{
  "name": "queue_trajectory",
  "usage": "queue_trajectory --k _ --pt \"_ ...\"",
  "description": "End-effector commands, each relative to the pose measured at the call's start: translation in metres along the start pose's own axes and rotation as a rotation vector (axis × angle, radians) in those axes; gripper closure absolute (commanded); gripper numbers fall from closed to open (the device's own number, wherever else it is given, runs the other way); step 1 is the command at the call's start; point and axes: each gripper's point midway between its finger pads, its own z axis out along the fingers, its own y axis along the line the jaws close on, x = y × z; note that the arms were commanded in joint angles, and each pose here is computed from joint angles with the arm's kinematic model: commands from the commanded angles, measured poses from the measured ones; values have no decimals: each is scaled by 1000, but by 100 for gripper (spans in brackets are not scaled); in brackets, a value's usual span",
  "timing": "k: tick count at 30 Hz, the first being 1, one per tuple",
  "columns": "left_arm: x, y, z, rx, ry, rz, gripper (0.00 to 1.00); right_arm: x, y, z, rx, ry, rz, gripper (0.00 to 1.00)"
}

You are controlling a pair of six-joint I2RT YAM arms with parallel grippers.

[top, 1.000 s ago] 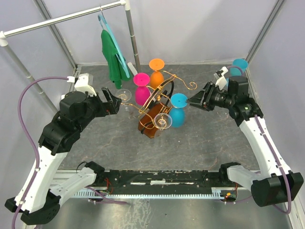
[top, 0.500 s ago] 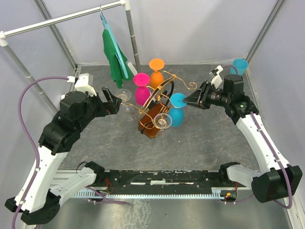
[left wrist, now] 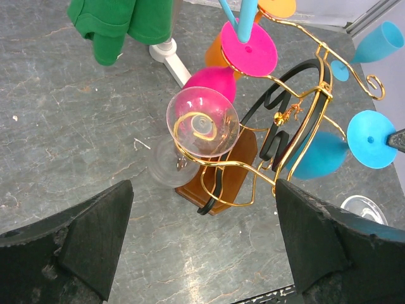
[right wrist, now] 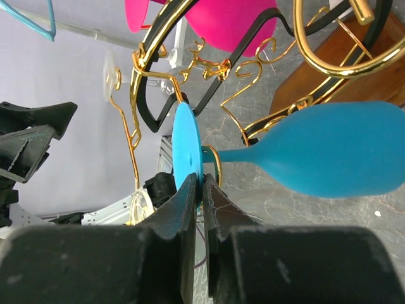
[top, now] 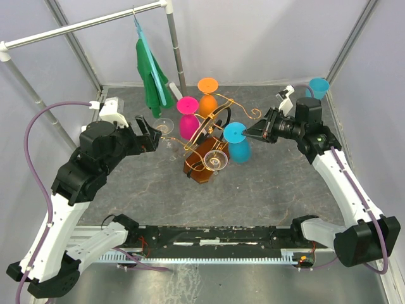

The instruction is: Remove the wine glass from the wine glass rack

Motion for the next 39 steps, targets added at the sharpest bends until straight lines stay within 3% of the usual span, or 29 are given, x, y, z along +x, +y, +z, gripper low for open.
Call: queue_trajectory --k 1,8,12,23,39 --pt "-11 -5 -7 22 -37 -23 1 -8 17 3 -79 -17 -55 86" --pt "-11 -4 -7 19 -39 -24 1 -10 20 9 -110 -13 -42 85" --pt "-13 -4 -11 17 -43 -23 1 -12 21 6 -99 -28 -41 99" --pt "-16 4 -24 -5 -65 -13 1 -13 27 -24 -84 -81 -56 99" --pt "-11 7 -21 -7 -68 6 1 12 36 -11 -198 16 1 99"
